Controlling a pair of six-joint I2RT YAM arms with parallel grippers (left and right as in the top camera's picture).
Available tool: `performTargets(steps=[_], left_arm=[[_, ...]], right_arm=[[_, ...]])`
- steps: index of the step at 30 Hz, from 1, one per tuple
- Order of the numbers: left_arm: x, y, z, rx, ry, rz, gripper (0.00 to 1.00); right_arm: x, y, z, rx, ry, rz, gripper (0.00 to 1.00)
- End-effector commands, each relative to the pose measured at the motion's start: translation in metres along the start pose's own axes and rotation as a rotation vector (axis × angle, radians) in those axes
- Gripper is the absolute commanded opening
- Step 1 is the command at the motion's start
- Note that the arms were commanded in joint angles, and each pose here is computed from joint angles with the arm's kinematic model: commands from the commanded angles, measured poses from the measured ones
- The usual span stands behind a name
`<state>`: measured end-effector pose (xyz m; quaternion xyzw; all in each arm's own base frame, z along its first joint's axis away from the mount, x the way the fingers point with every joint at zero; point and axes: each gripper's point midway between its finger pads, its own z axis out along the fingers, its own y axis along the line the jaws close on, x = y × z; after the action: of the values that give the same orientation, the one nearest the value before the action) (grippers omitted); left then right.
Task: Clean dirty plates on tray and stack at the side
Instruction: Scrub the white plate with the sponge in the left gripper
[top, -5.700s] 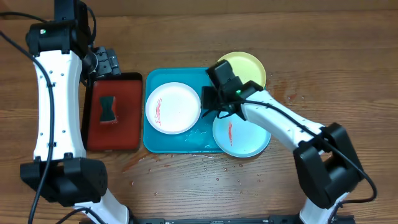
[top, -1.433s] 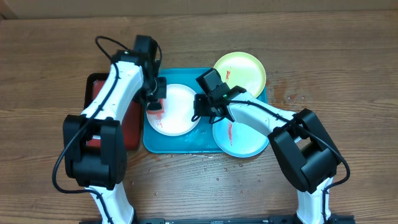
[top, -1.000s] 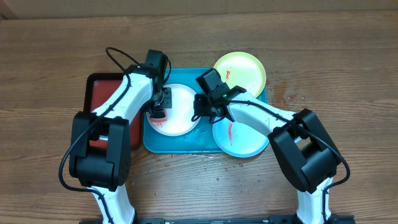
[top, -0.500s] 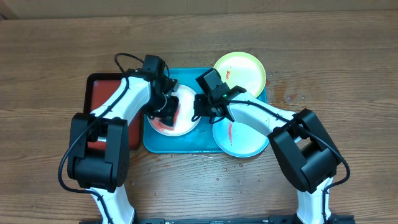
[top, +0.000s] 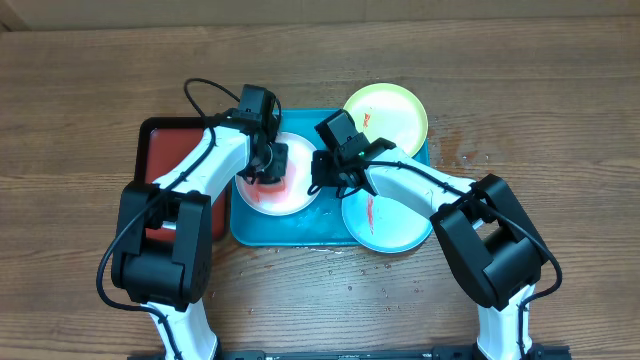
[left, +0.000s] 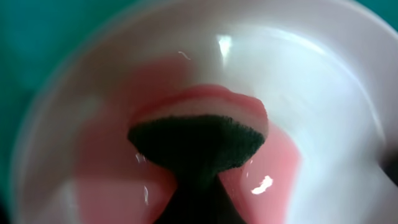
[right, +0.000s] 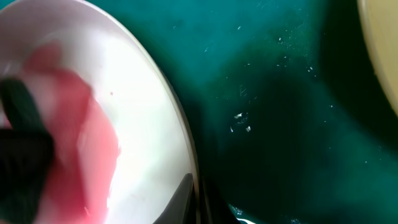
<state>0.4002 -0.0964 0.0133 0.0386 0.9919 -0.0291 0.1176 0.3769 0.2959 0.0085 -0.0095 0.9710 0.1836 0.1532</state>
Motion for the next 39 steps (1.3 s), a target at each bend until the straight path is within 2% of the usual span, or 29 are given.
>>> performTargets(steps=[1,5,9,11,15,19,26,29,34,39], left_arm=[[-0.008,0.053,0.000,-0.272,-0.068,-0.150,0.04],[-0.002,0.058,-0.002,-0.306,-0.048,-0.169,0.04],[0.025,0.053,-0.002,-0.278,0.074,-0.131,0.04],[0.040,0.043,-0.001,-0.219,0.147,-0.066,0.04],[0.064,0.008,-0.002,0.012,0.264,0.093,0.04],[0.067,-0.024,-0.006,0.212,0.268,0.156,0.04],[0.018,-0.032,0.001,0.231,0.076,0.059,0.04],[-0.020,-0.012,-0.011,0.091,-0.028,-0.002,0.04],[-0.065,0.016,-0.069,-0.104,-0.100,-0.011,0.04],[-0.089,0.014,-0.135,-0.107,-0.145,-0.065,0.04]], right_arm=[[0.007,-0.001,0.007,0.003,0.028,-0.008,0.04],[0.007,-0.001,0.007,0.003,0.028,-0.008,0.04],[0.007,-0.001,0.007,0.003,0.028,-0.008,0.04],[0.006,0.000,0.007,0.000,0.025,-0.008,0.04],[0.004,0.001,0.007,-0.005,0.017,-0.009,0.04],[0.004,0.001,0.007,-0.006,0.017,-0.009,0.04],[0.006,-0.001,0.007,0.001,0.027,-0.007,0.04],[0.008,-0.001,0.007,0.002,0.034,-0.007,0.04],[0.008,-0.001,0.007,0.004,0.036,-0.006,0.04],[0.007,0.000,0.007,0.000,0.032,-0.007,0.04]])
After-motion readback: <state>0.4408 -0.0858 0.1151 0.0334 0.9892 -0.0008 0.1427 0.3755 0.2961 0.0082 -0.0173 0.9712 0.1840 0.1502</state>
